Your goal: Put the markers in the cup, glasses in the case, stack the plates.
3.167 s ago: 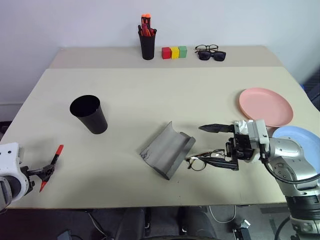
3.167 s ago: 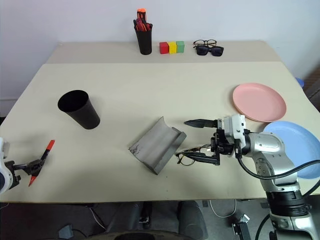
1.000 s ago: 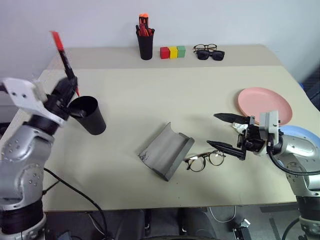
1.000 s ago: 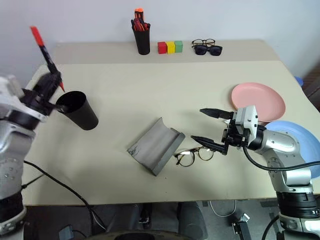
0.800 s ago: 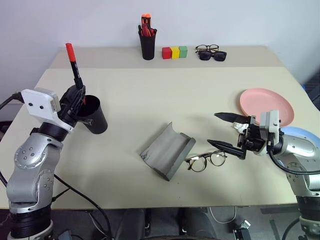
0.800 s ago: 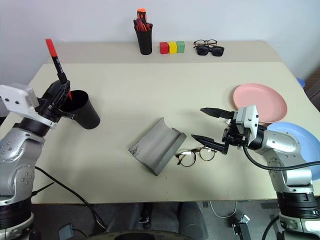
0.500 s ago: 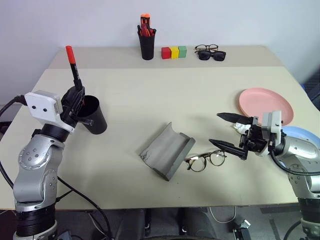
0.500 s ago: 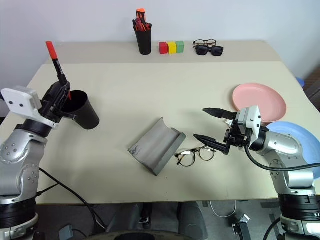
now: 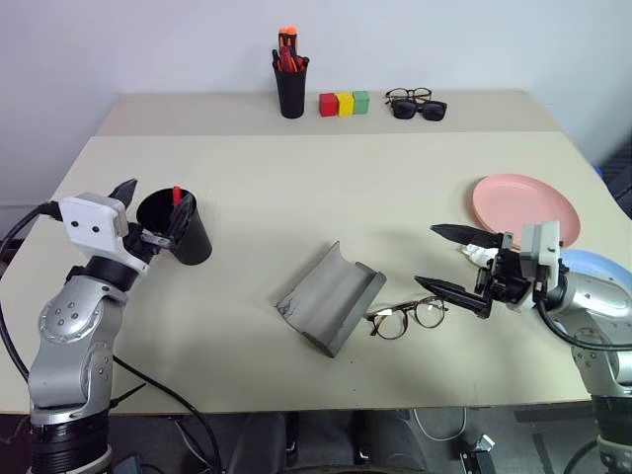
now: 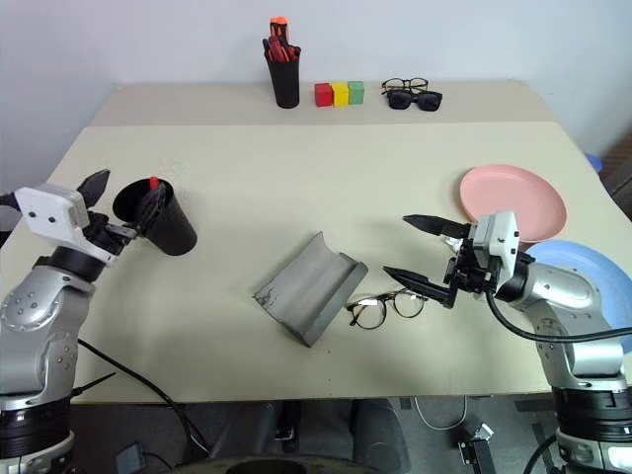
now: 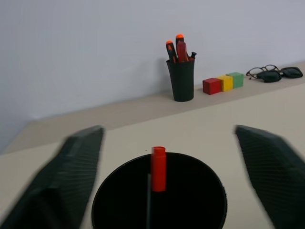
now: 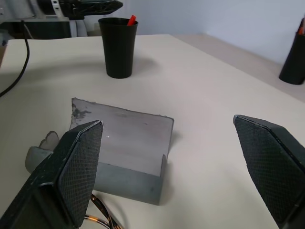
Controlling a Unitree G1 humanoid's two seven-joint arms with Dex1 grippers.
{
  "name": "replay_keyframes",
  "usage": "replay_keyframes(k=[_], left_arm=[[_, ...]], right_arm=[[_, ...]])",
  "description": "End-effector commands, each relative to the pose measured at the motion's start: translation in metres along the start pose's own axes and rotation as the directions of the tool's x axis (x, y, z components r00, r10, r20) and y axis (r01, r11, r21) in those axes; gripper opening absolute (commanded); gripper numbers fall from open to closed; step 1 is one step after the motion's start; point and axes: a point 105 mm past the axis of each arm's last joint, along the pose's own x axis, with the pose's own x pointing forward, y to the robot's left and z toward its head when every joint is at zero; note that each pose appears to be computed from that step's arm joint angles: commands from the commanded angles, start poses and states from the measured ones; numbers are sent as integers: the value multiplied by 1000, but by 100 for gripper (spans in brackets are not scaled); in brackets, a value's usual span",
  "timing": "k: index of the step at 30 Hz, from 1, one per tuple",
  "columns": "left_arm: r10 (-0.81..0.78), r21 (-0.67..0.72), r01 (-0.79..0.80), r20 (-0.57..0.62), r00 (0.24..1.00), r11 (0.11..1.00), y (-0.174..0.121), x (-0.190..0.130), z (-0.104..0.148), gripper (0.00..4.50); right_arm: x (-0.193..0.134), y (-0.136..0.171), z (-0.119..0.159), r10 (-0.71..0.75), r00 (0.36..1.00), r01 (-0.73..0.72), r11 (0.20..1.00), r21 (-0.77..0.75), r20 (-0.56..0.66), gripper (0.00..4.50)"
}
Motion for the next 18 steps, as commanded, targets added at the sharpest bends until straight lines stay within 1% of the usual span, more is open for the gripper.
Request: replay_keyframes(k=[1, 4, 7, 10, 11, 12, 14, 15, 16, 18], left_arm=[[-106, -76, 113, 91, 990, 991, -18, 8, 33, 449], [-298, -201, 320, 129, 946, 926, -50, 15, 55, 449], [-471, -295, 499, 165, 867, 815, -72, 18, 74, 449], [-591, -340, 614, 182, 786, 712, -86, 24, 88, 449], [-613, -353, 630, 172, 771, 692, -89, 29, 89, 449], [-640, -362, 637, 128, 757, 681, -94, 33, 85, 449], [-670, -337, 631, -2, 742, 699, -103, 41, 71, 449], [-699, -330, 645, -67, 712, 689, -110, 43, 64, 449], [-728, -343, 660, -119, 675, 668, -117, 44, 57, 449], [-825, -413, 716, -232, 515, 563, -136, 37, 43, 449]], right_arm=[[-4, -6, 8, -44, 999, 44, 999, 6, -5, 450], [-7, -9, 9, -78, 997, 78, 996, 53, -10, 450], [-12, -8, 10, -98, 995, 99, 993, 61, -18, 450], [-16, -6, 9, -125, 992, 126, 990, 63, -27, 450], [-18, -6, 9, -135, 990, 137, 989, 59, -29, 450], [-19, -6, 9, -144, 989, 146, 988, 55, -31, 450], [-22, -5, 9, -158, 987, 160, 986, 52, -35, 450], [-24, -4, 8, -168, 985, 170, 984, 48, -40, 450], [-26, -4, 8, -180, 983, 182, 982, 45, -43, 450], [-30, -2, 7, -206, 977, 208, 977, 43, -50, 450]])
